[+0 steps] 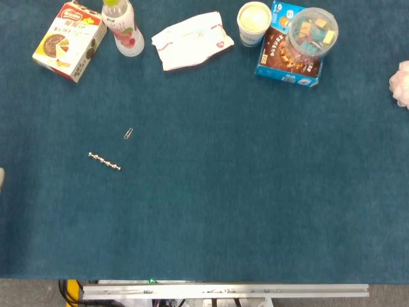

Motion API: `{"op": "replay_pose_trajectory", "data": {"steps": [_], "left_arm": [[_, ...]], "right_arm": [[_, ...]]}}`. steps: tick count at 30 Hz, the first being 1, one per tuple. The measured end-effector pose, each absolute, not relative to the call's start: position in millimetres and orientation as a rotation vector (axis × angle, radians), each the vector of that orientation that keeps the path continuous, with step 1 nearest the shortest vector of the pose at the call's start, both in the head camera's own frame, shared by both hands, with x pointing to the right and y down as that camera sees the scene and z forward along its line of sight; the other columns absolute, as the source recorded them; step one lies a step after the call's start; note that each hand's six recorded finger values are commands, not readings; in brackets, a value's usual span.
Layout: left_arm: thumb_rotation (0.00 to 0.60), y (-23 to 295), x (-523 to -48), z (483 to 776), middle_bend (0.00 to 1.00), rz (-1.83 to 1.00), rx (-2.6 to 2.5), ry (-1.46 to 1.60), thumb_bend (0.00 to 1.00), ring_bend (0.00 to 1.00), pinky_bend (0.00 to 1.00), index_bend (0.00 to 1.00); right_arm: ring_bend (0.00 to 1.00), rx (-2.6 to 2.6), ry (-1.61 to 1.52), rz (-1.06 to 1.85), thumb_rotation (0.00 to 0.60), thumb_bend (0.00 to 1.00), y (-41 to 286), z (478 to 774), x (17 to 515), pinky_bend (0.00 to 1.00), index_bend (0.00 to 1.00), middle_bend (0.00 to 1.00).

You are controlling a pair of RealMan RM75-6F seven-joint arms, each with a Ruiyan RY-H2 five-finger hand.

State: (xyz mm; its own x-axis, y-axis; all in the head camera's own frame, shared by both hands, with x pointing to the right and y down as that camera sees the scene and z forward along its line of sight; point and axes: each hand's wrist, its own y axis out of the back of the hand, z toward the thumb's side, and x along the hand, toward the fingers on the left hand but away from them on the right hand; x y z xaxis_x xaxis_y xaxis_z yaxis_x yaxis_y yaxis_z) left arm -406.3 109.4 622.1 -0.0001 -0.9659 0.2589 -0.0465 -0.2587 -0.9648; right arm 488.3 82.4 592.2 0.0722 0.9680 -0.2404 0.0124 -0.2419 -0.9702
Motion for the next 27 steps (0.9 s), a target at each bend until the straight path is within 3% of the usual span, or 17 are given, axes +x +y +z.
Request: {"op": "replay_pose_trajectory", "data": {"steps": [24,27], "left_arm": [[0.600,104,-398,617,0.12,-1.352,-1.510,1.031,0.32,0.10,0.00,0.10],[0.600,103,-396,619,0.13,-1.356,-1.526,1.001,0.32,0.13,0.04,0.10]], "right_arm": [[0.30,-1.422,-1.066,1.232,0.600,0.32,72,566,486,0.41,0.30,0.37],[0.30,-1.424,-1.052,1.227,0.600,0.32,68,565,483,0.41,0.30,0.37]]}}
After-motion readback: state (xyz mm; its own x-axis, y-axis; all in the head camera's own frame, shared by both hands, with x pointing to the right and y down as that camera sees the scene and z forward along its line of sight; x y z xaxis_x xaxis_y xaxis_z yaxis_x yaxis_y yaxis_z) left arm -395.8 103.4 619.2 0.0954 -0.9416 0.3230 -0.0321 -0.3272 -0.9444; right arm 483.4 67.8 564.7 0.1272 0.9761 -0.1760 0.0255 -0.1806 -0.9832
